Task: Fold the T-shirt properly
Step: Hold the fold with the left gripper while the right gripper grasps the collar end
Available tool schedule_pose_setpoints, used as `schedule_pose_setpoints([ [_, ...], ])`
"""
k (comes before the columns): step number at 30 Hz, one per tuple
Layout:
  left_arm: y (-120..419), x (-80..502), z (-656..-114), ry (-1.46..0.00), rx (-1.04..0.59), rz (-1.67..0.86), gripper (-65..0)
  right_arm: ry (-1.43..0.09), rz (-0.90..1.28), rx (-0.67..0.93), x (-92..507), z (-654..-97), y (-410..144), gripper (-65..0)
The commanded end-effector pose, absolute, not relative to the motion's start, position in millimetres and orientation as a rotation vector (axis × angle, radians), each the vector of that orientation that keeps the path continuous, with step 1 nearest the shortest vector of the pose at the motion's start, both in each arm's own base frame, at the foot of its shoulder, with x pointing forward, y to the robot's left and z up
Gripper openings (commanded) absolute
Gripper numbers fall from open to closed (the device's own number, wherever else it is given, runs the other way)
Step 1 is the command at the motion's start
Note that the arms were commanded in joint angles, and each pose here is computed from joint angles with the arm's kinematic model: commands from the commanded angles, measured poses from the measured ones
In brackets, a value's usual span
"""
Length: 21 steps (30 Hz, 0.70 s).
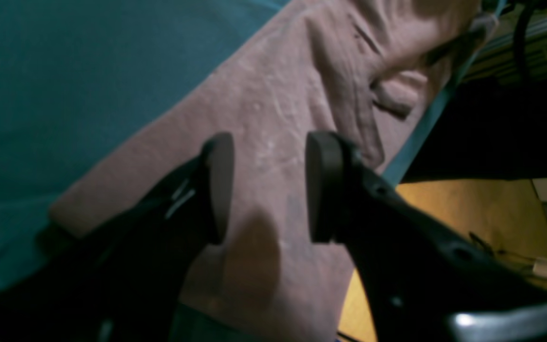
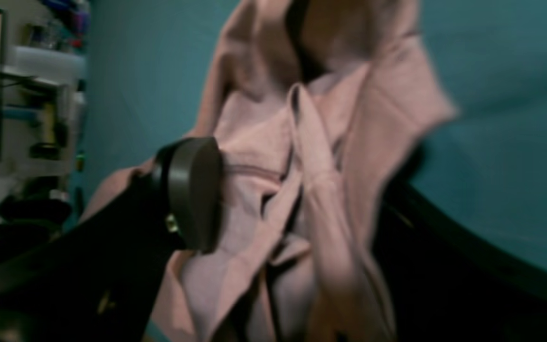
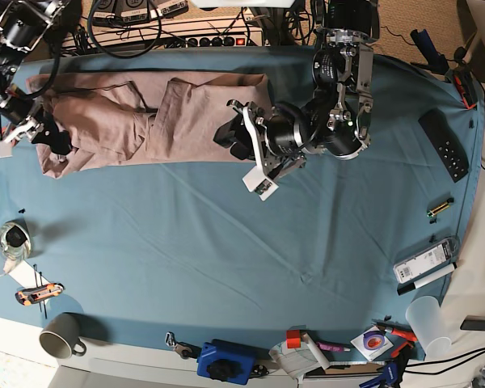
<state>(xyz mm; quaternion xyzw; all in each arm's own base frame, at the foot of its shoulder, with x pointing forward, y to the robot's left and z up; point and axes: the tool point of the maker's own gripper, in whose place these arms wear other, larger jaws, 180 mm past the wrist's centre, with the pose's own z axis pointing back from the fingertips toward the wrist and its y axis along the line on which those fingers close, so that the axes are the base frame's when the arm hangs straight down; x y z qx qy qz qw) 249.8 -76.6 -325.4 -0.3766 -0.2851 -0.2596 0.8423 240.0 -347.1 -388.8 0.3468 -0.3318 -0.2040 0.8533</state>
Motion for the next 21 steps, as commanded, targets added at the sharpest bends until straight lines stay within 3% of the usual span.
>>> schedule_pose_setpoints([
  [1, -82, 257, -309, -0.66, -0.828, -0.552, -41.6, -0.5, -0.402, 0.679, 208, -417, -339, -27.7],
  [6, -83, 258, -308, -0.667, -0.831, -0.549, -41.6, -0.467, -0.414, 0.673, 193, -424, -339, -28.9],
  [10, -83, 258, -307, -0.67, -0.833, -0.547, -41.6, -0.466, -0.415, 0.673, 192, -424, -339, -50.6],
  [13, -83, 258, -307, -0.67, -0.833, -0.547, -41.6, -0.466, -0.414, 0.672, 193, -424, -339, -63.4],
  [21, -85, 257, -304, -0.671, -0.859, -0.544, -41.7, -0.449, -0.386, 0.599, 190, -417, -360, -65.0],
])
